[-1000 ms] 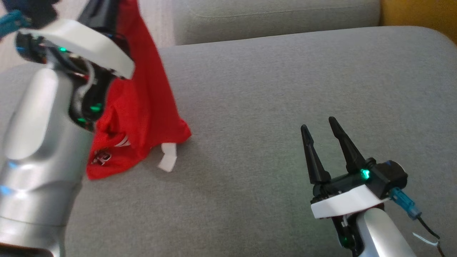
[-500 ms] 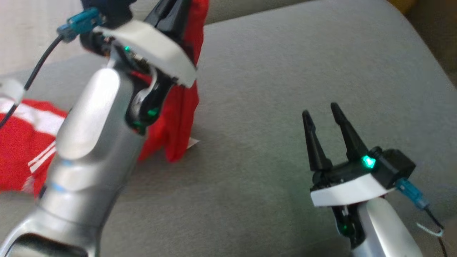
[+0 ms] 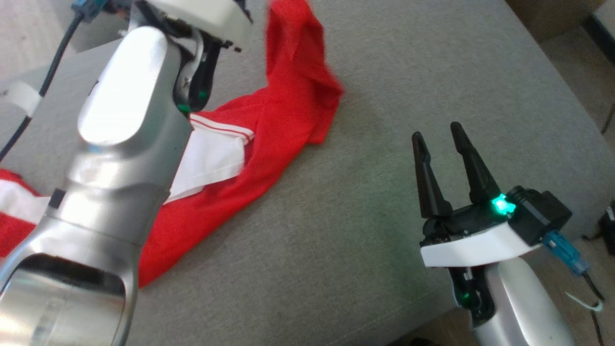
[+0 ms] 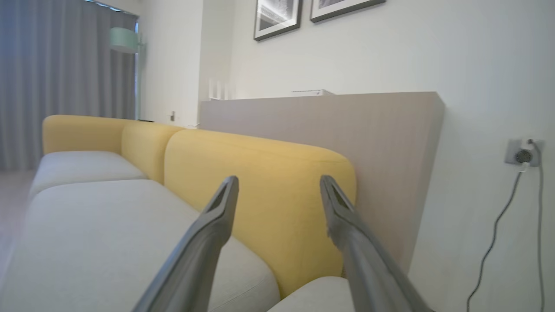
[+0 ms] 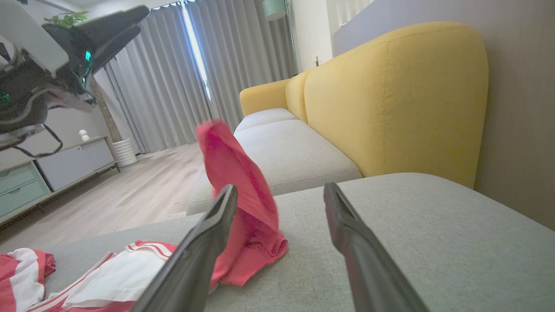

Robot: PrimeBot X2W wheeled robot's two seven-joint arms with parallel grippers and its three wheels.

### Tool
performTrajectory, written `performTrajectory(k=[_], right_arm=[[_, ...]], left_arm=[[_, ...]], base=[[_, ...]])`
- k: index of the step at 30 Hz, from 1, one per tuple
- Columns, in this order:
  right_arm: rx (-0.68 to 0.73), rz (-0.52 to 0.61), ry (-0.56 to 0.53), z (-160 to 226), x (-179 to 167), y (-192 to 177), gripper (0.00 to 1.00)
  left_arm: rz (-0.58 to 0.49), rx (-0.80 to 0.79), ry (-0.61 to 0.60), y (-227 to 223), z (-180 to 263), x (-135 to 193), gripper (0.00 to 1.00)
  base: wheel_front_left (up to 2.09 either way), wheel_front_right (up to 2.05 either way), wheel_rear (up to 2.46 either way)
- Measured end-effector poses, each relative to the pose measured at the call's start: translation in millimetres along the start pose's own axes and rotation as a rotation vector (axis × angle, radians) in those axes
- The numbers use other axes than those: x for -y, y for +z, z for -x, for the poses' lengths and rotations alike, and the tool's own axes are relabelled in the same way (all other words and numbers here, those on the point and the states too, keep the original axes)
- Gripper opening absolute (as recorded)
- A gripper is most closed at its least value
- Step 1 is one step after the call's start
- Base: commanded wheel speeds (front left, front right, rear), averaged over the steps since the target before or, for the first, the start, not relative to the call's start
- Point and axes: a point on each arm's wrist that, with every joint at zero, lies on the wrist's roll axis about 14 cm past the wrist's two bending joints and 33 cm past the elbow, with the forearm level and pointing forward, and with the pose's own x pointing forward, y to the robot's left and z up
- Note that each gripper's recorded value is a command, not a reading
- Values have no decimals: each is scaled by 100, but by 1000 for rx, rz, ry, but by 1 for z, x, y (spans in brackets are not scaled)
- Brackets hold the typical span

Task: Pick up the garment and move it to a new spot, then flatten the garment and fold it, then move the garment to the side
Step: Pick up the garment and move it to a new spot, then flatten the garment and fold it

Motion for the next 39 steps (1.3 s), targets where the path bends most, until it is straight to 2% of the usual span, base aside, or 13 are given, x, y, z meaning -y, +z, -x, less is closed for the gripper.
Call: performTrajectory(k=[7, 11, 15, 21, 29, 34, 39], right_arm=[[7, -1, 44, -11, -12, -1, 100], [17, 20, 84, -19, -23, 0, 100], [29, 42, 131, -26, -37, 1, 100], [16, 67, 214, -21, -65, -6, 100], [21, 68, 273, -10, -85, -4, 100], [1, 66, 284, -1, -88, -10, 100], [-8, 65, 289, 0, -90, -13, 100]], left_arm=[[-37, -13, 139, -11, 35, -57, 100], [-80, -30, 238, -15, 79, -95, 100], [-98, -70, 322, -25, 134, -114, 100], [-102, -85, 427, -28, 219, -112, 100], [-29, -80, 610, -42, 313, -82, 100], [21, -104, 679, -61, 344, -60, 100], [15, -77, 682, -55, 344, -57, 100]], base=[[0, 0, 0], [0, 0, 0], [0, 0, 0], [0, 0, 0], [0, 0, 0], [0, 0, 0], [0, 0, 0]])
